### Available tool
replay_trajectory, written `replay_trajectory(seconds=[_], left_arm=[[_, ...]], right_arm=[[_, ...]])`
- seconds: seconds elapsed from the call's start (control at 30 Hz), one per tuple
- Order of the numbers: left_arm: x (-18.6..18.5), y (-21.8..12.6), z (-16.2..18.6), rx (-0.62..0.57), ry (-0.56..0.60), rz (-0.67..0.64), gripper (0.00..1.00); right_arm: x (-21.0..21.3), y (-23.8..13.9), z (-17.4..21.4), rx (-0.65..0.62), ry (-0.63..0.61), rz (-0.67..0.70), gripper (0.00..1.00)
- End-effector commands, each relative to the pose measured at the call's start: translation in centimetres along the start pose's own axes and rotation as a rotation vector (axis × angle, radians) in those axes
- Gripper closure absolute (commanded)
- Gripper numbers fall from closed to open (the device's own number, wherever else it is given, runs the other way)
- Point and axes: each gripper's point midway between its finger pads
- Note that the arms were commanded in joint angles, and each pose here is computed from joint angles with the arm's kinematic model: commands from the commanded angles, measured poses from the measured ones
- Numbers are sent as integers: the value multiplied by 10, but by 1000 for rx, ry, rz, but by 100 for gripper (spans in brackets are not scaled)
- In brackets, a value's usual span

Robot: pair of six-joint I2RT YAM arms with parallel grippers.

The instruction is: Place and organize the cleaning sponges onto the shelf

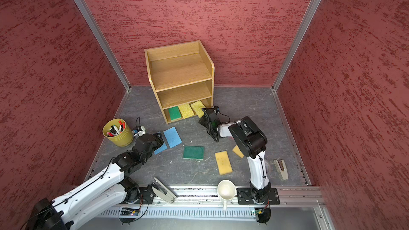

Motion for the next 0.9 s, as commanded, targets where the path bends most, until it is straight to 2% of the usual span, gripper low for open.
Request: replay_trajectory(seconds=[0.0,0.37,0.87], left_arm=[[4,0,-2,-4,4,-10,35],[7,2,1,1,-8,-15,35],[6,7,3,15,-8,-16,35]], right_arm=[[5,8,-8,-27,21,-17,100],[6,25,-25,-97,30,-34,100],[17,39,-22,-67,35,-59,100]])
Point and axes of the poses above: each gripper's point midway between its finger pads, its own y axis out along the fingers, its own x axis along the line the jaws close on, z = x × y, and after that the axes turned 13 degrees about y, right-handed
